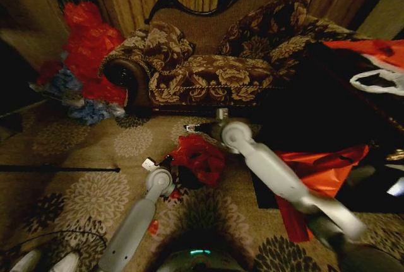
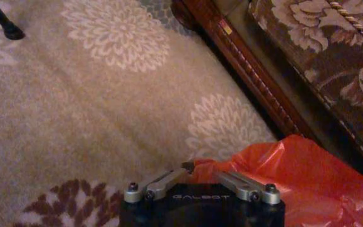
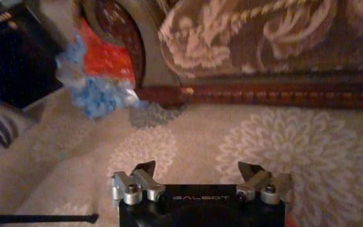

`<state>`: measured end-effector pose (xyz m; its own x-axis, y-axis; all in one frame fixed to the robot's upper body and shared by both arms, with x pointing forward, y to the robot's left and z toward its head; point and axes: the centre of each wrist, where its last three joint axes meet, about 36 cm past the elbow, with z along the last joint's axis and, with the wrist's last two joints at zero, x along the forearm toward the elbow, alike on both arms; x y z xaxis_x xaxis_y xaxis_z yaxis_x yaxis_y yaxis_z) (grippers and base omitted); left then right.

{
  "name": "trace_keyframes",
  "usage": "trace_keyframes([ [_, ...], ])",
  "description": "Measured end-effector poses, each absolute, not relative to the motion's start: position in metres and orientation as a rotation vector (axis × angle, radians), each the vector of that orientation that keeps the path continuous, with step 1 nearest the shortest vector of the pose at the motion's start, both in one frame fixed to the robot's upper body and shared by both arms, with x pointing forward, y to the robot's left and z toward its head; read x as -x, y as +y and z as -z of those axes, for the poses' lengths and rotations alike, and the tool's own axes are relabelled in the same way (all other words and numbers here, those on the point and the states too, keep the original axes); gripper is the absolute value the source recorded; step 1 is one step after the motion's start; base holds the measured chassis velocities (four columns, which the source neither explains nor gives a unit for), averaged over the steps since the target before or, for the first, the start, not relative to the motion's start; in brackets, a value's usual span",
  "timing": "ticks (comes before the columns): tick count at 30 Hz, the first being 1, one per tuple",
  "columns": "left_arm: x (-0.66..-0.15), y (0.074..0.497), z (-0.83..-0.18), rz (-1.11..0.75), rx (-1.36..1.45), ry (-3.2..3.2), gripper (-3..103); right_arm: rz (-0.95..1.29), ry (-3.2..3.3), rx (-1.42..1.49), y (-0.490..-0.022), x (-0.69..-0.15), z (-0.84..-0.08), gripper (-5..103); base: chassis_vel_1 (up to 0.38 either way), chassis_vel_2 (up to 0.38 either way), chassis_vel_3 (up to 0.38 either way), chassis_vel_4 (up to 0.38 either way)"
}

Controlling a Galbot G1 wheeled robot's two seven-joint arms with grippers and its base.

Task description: Place a garbage bag over the trash bin.

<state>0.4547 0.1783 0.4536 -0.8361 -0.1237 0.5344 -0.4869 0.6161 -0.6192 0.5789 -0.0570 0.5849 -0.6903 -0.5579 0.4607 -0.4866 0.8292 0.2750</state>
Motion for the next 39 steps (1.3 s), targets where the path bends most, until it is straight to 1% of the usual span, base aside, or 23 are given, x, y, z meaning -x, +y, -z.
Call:
trace_keyframes([
  [1,-0.455,0.178,-0.454,-1.107,-0.484,-2.398,0,0.177,-2.469,-0.767,-0.057,-0.579,-0.585,84,0.000,0.000,0.000,0.000],
  [3,-0.453,0.179,-0.455,-1.109,-0.486,-2.400,0,0.162,-2.465,-0.725,-0.040,-0.599,-0.564,76,0.000,0.000,0.000,0.000],
  [5,-0.453,0.179,-0.455,-1.109,-0.485,-2.400,0,0.161,-2.464,-0.717,-0.037,-0.602,-0.560,76,0.000,0.000,0.000,0.000],
  [8,-0.450,0.179,-0.455,-1.110,-0.487,-2.399,0,0.159,-2.447,-0.660,-0.025,-0.626,-0.540,64,0.000,0.000,0.000,0.000],
  [9,-0.450,0.179,-0.455,-1.110,-0.487,-2.399,0,0.159,-2.447,-0.660,-0.025,-0.626,-0.540,64,0.000,0.000,0.000,0.000],
  [10,-0.450,0.179,-0.456,-1.111,-0.487,-2.400,0,0.155,-2.438,-0.642,-0.024,-0.630,-0.535,60,0.000,0.000,0.000,0.000],
  [12,-0.450,0.179,-0.457,-1.113,-0.487,-2.402,0,0.138,-2.414,-0.625,-0.029,-0.626,-0.521,52,0.000,0.000,0.000,0.000],
  [14,-0.450,0.179,-0.457,-1.113,-0.487,-2.402,0,0.133,-2.405,-0.621,-0.031,-0.624,-0.517,52,0.000,0.000,0.000,0.000],
  [17,-0.451,0.179,-0.459,-1.116,-0.484,-2.407,0,0.115,-2.351,-0.601,-0.042,-0.611,-0.495,40,0.000,0.000,0.000,0.000],
  [18,-0.451,0.179,-0.459,-1.116,-0.484,-2.407,0,0.115,-2.351,-0.601,-0.042,-0.611,-0.495,40,0.000,0.000,0.000,0.000],
  [21,-0.452,0.178,-0.461,-1.117,-0.475,-2.411,0,0.106,-2.312,-0.588,-0.044,-0.603,-0.475,28,0.000,0.000,0.000,0.000],
  [22,-0.452,0.178,-0.461,-1.117,-0.475,-2.411,0,0.106,-2.312,-0.588,-0.044,-0.603,-0.475,28,0.000,0.000,0.000,0.000],
  [23,-0.452,0.177,-0.462,-1.117,-0.471,-2.412,0,0.104,-2.304,-0.581,-0.043,-0.601,-0.469,24,0.000,0.000,0.000,0.000],
  [24,-0.452,0.177,-0.462,-1.117,-0.471,-2.412,0,0.104,-2.304,-0.581,-0.043,-0.601,-0.469,24,0.000,0.000,0.000,0.000],
  [25,-0.452,0.177,-0.463,-1.118,-0.469,-2.413,0,0.106,-2.296,-0.578,-0.042,-0.600,-0.464,21,0.000,0.000,0.000,0.000],
  [26,-0.451,0.176,-0.465,-1.119,-0.462,-2.416,0,0.104,-2.281,-0.567,-0.040,-0.599,-0.454,13,0.000,0.000,0.000,0.000],
  [28,-0.450,0.174,-0.466,-1.118,-0.465,-2.412,0,0.105,-2.271,-0.555,-0.035,-0.602,-0.444,4,0.000,0.000,0.000,0.000],
  [29,-0.450,0.174,-0.466,-1.118,-0.465,-2.412,0,0.105,-2.271,-0.555,-0.035,-0.602,-0.444,4,0.000,0.000,0.000,0.000],
  [31,-0.451,0.173,-0.467,-1.118,-0.471,-2.407,0,0.102,-2.265,-0.540,-0.030,-0.608,-0.431,0,0.000,0.000,0.000,0.000],
  [39,-0.453,0.169,-0.469,-1.124,-0.467,-2.403,0,0.077,-2.243,-0.496,-0.022,-0.623,-0.403,0,0.000,0.000,0.000,0.000],
])
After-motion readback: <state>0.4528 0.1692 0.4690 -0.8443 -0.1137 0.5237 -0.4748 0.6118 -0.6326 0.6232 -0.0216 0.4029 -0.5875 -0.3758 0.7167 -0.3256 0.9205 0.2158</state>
